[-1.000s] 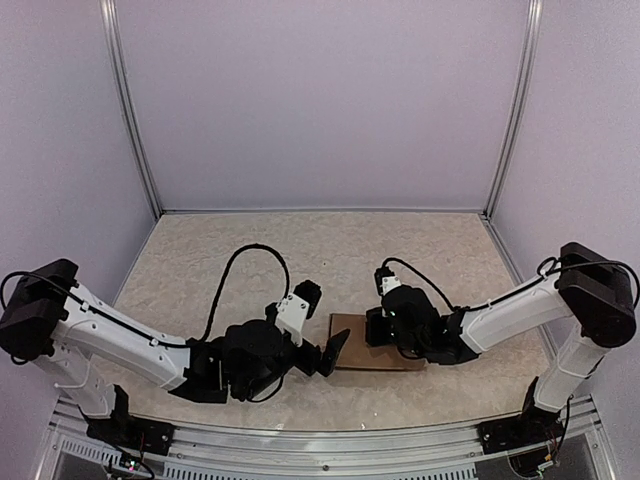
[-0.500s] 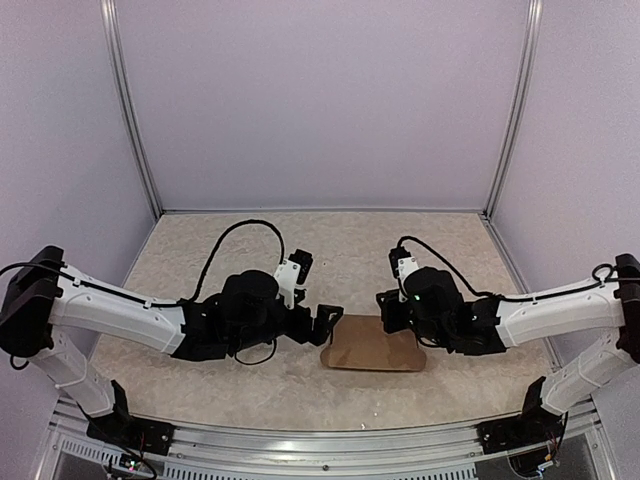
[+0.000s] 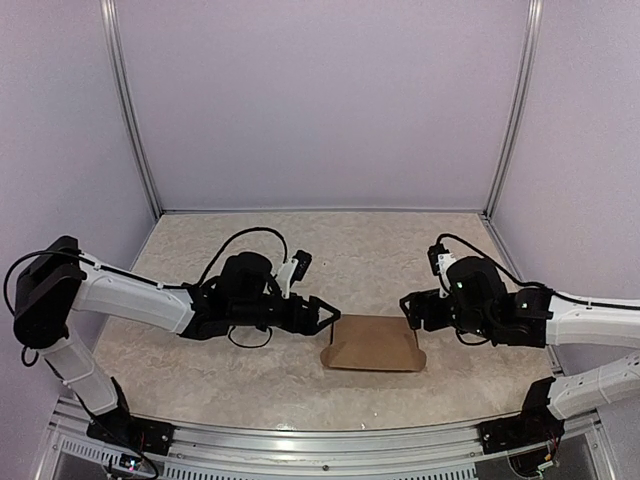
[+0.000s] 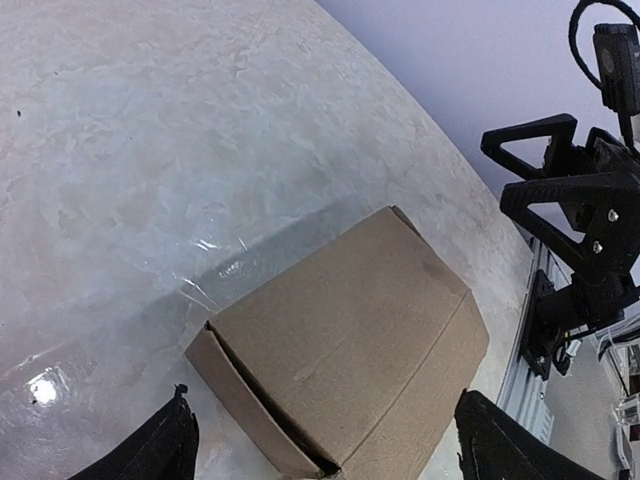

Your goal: Fold the paper box

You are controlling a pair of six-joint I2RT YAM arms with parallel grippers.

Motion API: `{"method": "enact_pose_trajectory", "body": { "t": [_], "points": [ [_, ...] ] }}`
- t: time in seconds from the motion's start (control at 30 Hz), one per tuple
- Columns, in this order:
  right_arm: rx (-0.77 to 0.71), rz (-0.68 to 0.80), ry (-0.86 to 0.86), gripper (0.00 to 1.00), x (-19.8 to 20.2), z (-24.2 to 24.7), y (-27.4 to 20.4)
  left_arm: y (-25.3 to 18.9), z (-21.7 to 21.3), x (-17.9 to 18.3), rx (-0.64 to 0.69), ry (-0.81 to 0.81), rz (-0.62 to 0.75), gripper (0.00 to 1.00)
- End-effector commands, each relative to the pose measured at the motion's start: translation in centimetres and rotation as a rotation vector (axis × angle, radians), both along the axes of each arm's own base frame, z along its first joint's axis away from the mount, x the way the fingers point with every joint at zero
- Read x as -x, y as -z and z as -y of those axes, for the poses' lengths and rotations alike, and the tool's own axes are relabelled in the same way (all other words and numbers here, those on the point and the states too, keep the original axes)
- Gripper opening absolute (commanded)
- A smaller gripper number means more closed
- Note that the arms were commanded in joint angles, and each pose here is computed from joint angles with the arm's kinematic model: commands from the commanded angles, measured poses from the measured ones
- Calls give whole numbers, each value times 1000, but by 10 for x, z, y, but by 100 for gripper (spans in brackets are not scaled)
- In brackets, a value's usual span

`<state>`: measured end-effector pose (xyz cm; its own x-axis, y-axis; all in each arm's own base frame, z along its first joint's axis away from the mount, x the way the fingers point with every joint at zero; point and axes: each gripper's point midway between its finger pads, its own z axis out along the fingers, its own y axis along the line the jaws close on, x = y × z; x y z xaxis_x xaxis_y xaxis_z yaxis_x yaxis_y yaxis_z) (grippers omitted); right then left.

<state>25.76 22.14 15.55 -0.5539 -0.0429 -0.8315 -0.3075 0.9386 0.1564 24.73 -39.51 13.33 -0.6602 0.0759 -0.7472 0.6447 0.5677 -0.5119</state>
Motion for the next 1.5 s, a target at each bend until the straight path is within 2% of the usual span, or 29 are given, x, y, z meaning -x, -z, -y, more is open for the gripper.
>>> {"method": "enact_pose_trajectory", "body": {
  "t": [0.0, 0.27, 0.53, 0.93, 1.23, 1.37, 1.47],
  "points": [
    [-50, -180, -42, 88, 21, 10, 30, 5, 14, 10, 74, 114, -163, 86],
    [-177, -379, -53, 79, 27, 10, 60, 23, 19, 8, 97, 154, -338, 78],
    [-288, -504, -49, 59, 26, 6, 87, 48, 9, 4, 60, 106, -445, 78],
    [-382, -555, -81, 29, 31, -3, 101, 73, -3, 8, 29, 81, -524, 86],
    [-420, -568, -133, 6, 30, -15, 104, 81, -11, 12, 63, 69, -584, 86],
    [-429, -570, -143, 0, 30, -19, 105, 85, -19, 18, 67, 46, -613, 86],
    [-436, -571, -152, 0, 29, -21, 105, 85, -23, 21, 78, 29, -632, 87]
  ]
}}
